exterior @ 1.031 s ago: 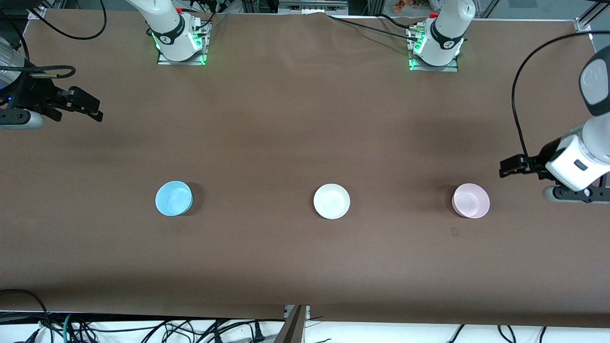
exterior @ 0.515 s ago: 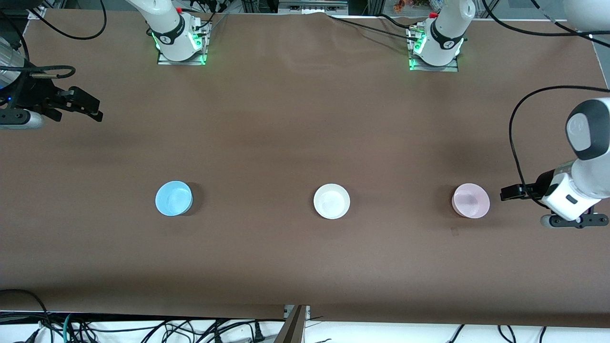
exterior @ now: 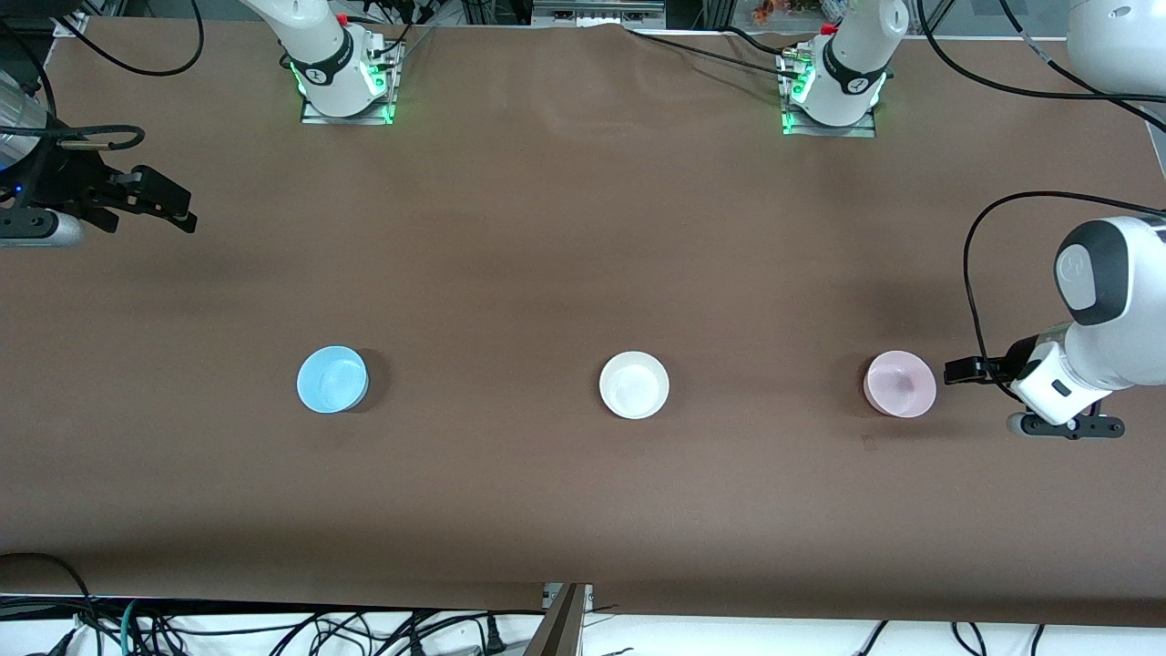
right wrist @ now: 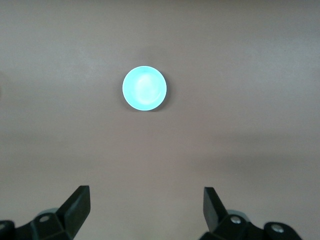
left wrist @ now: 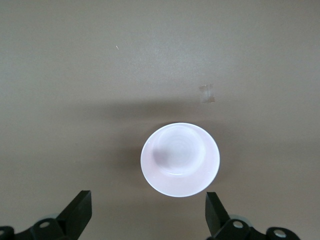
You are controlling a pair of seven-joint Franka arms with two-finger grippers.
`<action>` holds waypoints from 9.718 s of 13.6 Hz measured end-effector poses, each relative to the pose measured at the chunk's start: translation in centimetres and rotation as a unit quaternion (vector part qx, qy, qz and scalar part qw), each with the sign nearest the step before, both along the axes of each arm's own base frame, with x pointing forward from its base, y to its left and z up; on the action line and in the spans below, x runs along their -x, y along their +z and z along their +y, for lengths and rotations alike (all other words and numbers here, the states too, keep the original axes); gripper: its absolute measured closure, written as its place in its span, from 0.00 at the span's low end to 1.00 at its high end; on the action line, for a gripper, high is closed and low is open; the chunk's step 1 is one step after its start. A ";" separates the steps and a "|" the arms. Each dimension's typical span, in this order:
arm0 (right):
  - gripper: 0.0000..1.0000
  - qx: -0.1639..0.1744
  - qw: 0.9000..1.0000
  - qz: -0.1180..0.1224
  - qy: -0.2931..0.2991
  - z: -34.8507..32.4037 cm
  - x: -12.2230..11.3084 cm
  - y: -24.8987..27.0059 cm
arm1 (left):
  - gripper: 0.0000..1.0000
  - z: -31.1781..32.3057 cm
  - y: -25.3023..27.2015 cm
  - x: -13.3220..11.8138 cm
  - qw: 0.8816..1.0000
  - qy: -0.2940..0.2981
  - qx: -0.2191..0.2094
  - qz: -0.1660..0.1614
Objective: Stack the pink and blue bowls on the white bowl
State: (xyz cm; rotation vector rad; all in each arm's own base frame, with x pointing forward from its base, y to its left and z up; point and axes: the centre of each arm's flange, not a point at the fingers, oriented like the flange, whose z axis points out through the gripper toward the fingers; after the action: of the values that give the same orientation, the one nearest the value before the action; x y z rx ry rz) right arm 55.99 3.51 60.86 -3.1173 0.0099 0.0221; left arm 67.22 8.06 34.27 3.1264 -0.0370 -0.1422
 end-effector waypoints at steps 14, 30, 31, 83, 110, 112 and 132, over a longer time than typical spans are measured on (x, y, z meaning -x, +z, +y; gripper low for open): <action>0.00 0.000 1.000 0.000 0.000 0.0 0.0 0.0 | 0.00 1.8 -10.2 2.1 1.000 -0.010 0.000 0.002; 0.00 0.000 1.000 0.003 -0.001 -0.1 0.0 0.0 | 0.07 2.3 -14.2 3.2 1.000 -0.004 0.002 0.015; 0.00 0.000 1.000 0.003 -0.001 -0.1 0.0 0.0 | 0.08 2.3 -14.2 3.2 1.000 -0.004 0.003 0.016; 0.00 0.002 0.999 0.033 -0.004 -0.5 0.4 -3.9 | 0.97 1.5 -12.9 3.0 0.999 -0.047 0.008 0.006; 0.00 0.009 1.000 0.023 0.017 -1.6 -0.4 -1.4 | 0.97 -8.1 -5.6 1.2 0.998 0.056 0.031 -0.007; 0.00 0.009 1.000 0.023 0.017 -1.7 -0.4 -1.4 | 0.97 -10.8 -5.3 1.3 0.996 0.078 0.038 -0.005; 0.00 0.009 1.000 0.023 0.015 -1.9 -0.4 -1.4 | 0.97 -37.0 -3.7 4.8 0.959 0.275 0.072 0.002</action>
State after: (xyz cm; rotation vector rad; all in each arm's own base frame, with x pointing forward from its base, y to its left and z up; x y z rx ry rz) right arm 56.40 1.66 59.42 -3.1341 -0.0364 0.0937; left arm 62.42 -28.94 30.60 2.8563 0.7733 -0.1272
